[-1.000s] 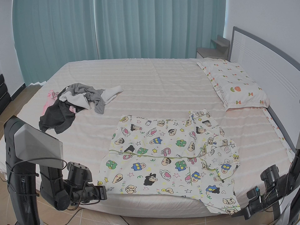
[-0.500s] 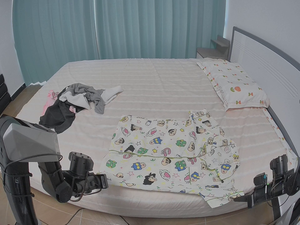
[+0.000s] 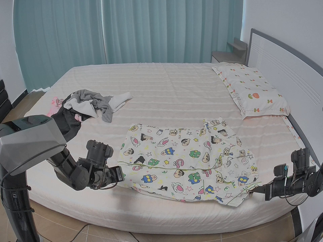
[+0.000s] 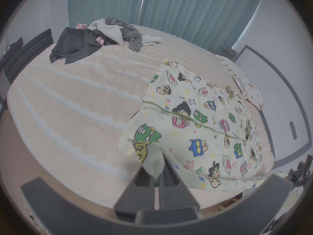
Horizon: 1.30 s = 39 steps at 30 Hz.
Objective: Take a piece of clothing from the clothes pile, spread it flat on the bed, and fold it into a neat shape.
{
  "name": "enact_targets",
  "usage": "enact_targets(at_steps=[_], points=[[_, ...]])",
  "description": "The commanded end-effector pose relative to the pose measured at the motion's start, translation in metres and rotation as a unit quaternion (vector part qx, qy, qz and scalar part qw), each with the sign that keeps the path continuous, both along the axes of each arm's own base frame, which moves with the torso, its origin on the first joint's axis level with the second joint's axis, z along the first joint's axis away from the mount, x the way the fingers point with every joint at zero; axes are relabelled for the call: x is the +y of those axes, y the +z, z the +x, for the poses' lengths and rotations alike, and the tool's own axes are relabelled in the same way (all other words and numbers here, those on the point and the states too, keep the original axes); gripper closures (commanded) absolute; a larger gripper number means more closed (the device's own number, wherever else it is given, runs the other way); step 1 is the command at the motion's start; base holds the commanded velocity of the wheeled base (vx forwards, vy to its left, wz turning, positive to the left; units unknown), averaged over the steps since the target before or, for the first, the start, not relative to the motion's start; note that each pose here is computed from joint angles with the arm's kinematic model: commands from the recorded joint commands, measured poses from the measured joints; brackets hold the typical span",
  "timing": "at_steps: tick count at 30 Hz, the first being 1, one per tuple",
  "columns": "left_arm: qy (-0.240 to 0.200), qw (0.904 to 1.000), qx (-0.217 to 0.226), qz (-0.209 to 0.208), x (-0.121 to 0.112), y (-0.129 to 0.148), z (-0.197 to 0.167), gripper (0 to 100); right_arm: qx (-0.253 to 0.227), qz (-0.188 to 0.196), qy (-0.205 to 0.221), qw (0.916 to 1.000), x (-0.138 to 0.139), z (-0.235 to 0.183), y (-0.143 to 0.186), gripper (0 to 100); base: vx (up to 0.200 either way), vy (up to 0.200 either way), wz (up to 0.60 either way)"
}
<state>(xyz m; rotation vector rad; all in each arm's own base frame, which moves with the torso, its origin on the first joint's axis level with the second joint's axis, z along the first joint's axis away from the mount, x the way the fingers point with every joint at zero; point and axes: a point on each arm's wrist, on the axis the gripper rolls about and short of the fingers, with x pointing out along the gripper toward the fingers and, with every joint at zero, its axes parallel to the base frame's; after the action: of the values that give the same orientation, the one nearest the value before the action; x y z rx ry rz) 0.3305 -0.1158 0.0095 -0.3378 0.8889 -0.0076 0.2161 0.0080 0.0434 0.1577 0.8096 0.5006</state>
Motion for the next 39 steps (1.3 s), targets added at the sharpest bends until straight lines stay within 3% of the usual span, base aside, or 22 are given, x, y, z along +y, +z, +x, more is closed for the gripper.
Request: enact_targets(at_steps=[1,3,12,17,22,31,39], points=[[0.014,0.9998,-0.008,-0.014,-0.006,0.008,0.02,100,0.001,0.005,-0.009,0.9999,-0.001,0.027,-0.007,100,0.0,0.0,0.0],[0.016,0.9998,-0.005,-0.013,-0.007,0.007,0.028,100,-0.002,0.014,-0.027,0.9995,-0.006,0.041,-0.008,100,0.0,0.0,0.0],[0.024,0.9996,-0.003,-0.013,-0.006,0.001,0.04,100,-0.026,0.019,-0.035,0.9989,-0.009,0.065,-0.01,100,0.0,0.0,0.0],[0.045,0.9983,-0.014,-0.034,-0.007,0.005,0.048,100,-0.035,0.021,-0.037,0.9985,-0.009,0.076,-0.009,100,0.0,0.0,0.0],[0.05,0.998,-0.012,-0.036,-0.007,0.001,0.054,100,-0.043,0.046,-0.059,0.9963,-0.008,0.089,-0.002,100,0.0,0.0,0.0],[0.059,0.9975,-0.01,-0.036,-0.004,-0.007,0.063,100,-0.071,0.027,-0.09,0.993,-0.012,0.113,-0.012,100,0.0,0.0,0.0],[0.077,0.9957,-0.01,-0.051,-0.006,-0.015,0.071,100,-0.076,0.058,-0.108,0.9896,-0.008,0.127,-0.005,100,0.0,0.0,0.0]])
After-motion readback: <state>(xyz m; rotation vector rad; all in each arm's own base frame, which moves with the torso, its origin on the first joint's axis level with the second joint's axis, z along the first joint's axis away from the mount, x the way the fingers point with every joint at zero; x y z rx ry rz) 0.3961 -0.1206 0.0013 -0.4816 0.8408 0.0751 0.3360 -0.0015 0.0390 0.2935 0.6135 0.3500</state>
